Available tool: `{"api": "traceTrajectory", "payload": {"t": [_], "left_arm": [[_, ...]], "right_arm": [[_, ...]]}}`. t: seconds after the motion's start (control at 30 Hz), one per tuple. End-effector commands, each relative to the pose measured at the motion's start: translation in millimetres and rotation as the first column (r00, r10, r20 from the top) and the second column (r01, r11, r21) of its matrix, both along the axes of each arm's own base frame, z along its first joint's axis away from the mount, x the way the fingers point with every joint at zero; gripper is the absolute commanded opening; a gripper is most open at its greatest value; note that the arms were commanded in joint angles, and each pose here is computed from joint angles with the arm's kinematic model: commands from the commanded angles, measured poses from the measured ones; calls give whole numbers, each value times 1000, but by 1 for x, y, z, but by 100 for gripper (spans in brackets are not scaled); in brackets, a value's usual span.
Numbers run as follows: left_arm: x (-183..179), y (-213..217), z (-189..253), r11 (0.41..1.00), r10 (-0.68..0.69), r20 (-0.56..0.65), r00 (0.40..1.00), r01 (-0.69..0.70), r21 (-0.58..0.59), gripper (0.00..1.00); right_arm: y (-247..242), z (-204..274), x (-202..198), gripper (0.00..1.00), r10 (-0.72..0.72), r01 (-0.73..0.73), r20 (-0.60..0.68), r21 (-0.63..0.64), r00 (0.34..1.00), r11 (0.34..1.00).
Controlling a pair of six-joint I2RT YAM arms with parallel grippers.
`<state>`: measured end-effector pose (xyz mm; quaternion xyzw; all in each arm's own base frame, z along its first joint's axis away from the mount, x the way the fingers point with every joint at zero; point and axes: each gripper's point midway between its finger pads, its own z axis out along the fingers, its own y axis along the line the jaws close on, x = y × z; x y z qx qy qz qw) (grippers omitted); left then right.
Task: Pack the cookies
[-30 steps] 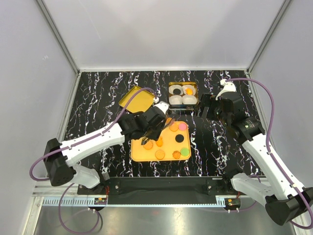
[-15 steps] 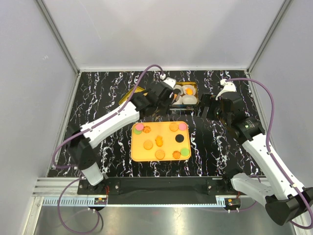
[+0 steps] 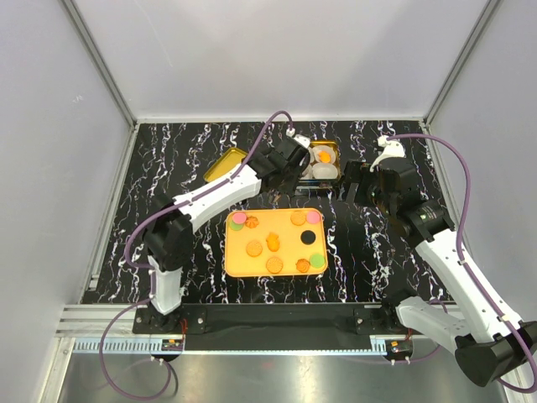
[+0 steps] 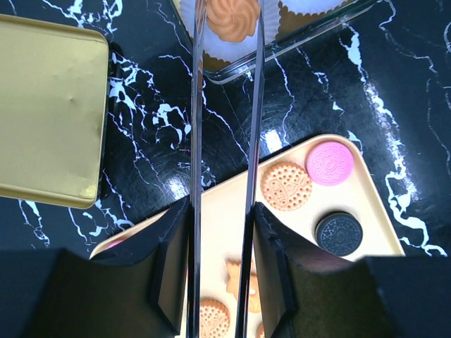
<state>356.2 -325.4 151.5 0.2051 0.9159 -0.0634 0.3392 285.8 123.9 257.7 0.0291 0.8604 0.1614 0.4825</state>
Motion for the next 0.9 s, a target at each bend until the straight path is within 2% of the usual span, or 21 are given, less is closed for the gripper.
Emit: {"api": "traceTrajectory", "payload": {"t": [0.0, 0.27, 0.87], "left_arm": [[20, -15, 20, 996, -11, 67, 998, 17, -82, 41], [31, -17, -3, 997, -12, 42, 999, 15, -70, 42], [36, -16, 7, 997, -19, 65, 998, 24, -71, 50]], "right_arm": [[1, 7, 4, 100, 1, -1, 34, 2, 999, 1000], [1, 5, 5, 100, 2, -2, 30, -1, 1000, 1000], [1, 3, 3, 100, 4, -4, 26, -4, 1000, 1000]]}}
